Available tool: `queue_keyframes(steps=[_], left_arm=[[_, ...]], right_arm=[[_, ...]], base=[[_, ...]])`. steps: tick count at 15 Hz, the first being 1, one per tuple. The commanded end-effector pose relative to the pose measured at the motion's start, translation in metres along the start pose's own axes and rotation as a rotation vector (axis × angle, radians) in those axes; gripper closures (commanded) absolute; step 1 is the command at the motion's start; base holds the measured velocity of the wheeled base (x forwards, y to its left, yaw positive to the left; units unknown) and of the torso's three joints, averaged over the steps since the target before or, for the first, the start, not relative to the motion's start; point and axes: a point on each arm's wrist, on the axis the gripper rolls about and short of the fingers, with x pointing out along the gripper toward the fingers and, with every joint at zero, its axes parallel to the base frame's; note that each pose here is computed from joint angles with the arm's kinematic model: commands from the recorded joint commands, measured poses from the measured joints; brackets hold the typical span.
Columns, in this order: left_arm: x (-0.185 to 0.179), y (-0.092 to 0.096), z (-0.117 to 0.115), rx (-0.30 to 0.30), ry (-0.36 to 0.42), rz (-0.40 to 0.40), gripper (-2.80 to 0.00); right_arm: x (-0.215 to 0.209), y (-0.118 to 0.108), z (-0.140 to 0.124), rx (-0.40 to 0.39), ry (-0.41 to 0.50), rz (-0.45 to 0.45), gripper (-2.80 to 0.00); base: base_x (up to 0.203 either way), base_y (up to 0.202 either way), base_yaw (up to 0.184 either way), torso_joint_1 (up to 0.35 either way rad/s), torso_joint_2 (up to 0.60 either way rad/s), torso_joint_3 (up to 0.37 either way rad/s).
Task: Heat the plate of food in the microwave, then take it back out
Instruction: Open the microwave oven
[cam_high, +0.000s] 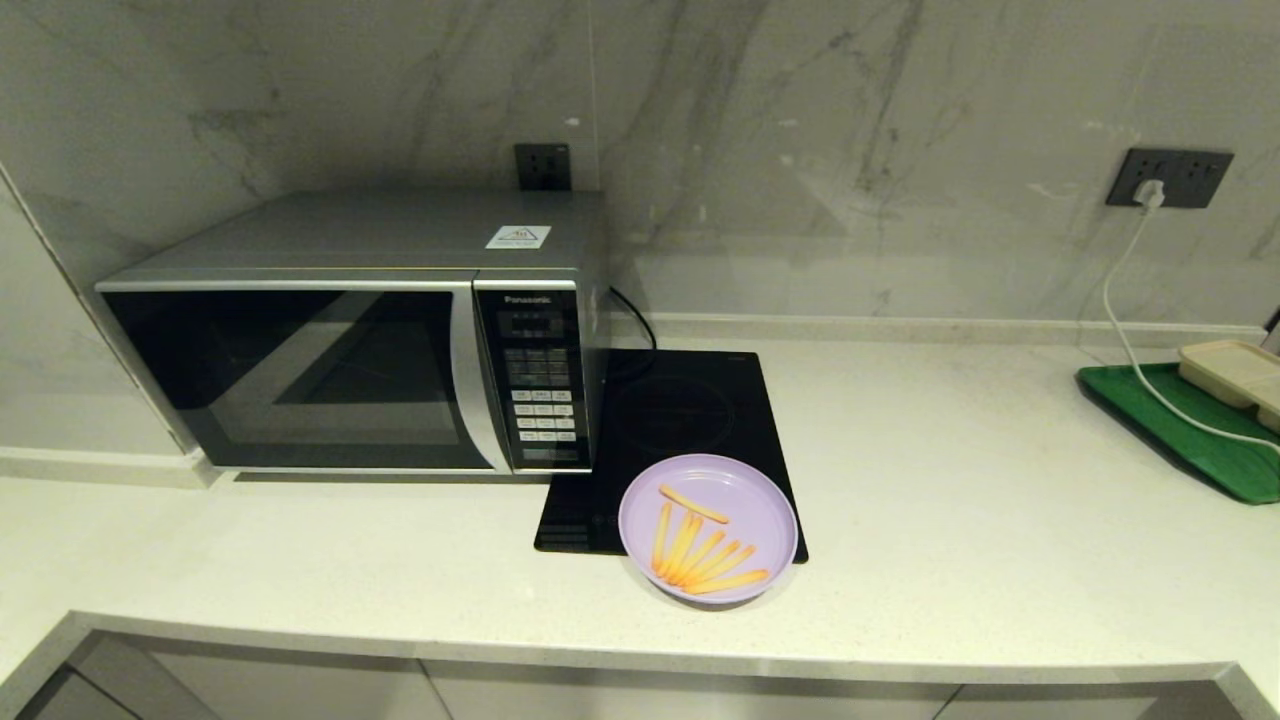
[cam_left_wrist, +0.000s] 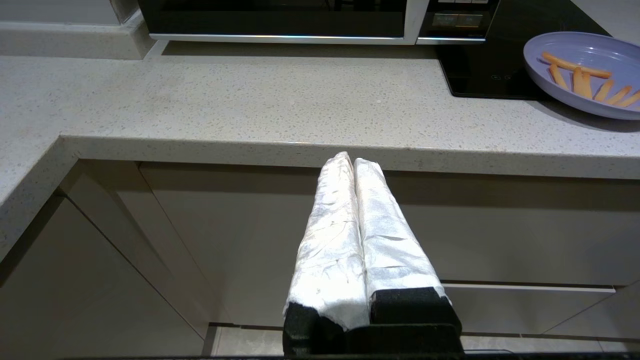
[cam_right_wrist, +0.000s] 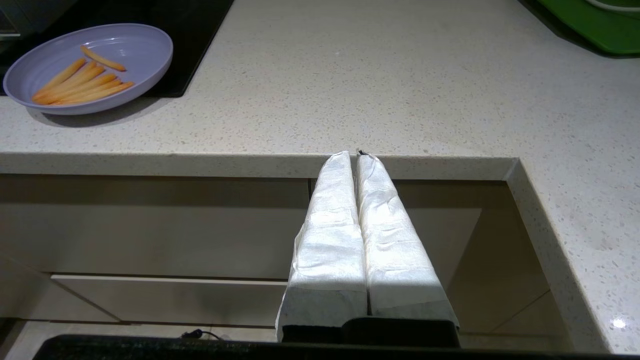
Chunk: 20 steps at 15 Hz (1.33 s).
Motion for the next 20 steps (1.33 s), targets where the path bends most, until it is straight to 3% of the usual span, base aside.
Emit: queue_keyframes(steps=[1, 4, 6, 8, 10, 12, 15, 18, 20], left_arm=[[0.000, 0.000, 0.000, 0.000, 0.001, 0.000, 0.00], [0.000, 0.000, 0.000, -0.006, 0.003, 0.002, 0.00], [0.000, 0.000, 0.001, 0.027, -0.008, 0.000, 0.00], [-0.009, -0.001, 0.022, 0.043, -0.055, -0.009, 0.00], [-0.016, -0.003, 0.057, 0.041, -0.022, -0.040, 0.00], [0.003, -0.004, 0.094, 0.008, 0.138, -0.059, 0.00], [0.069, -0.004, 0.127, -0.041, 0.397, -0.025, 0.00], [0.145, -0.004, 0.132, -0.054, 0.528, 0.003, 0.00], [0.185, -0.004, 0.118, -0.058, 0.654, 0.023, 0.00]], right_arm=[[0.000, 0.000, 0.000, 0.010, -0.002, -0.001, 0.00], [0.000, 0.000, 0.000, 0.025, -0.003, -0.007, 0.00], [0.000, 0.000, 0.000, 0.025, -0.003, -0.005, 0.00], [0.000, 0.000, 0.000, 0.025, -0.003, -0.005, 0.00], [0.000, 0.000, 0.000, 0.025, -0.003, -0.006, 0.00], [0.000, 0.000, 0.000, 0.025, -0.003, -0.005, 0.00], [0.000, 0.000, 0.000, 0.025, -0.003, -0.007, 0.00], [0.000, 0.000, 0.000, 0.025, -0.003, -0.007, 0.00], [0.000, 0.000, 0.000, 0.025, -0.003, -0.006, 0.00]], base=[[0.000, 0.000, 0.000, 0.000, 0.00, 0.000], [0.000, 0.000, 0.000, 0.000, 0.00, 0.000], [0.000, 0.000, 0.000, 0.000, 0.00, 0.000], [0.000, 0.000, 0.000, 0.000, 0.00, 0.000], [0.000, 0.000, 0.000, 0.000, 0.00, 0.000], [0.000, 0.000, 0.000, 0.000, 0.00, 0.000], [0.000, 0.000, 0.000, 0.000, 0.00, 0.000], [0.000, 0.000, 0.000, 0.000, 0.00, 0.000], [0.000, 0.000, 0.000, 0.000, 0.00, 0.000]])
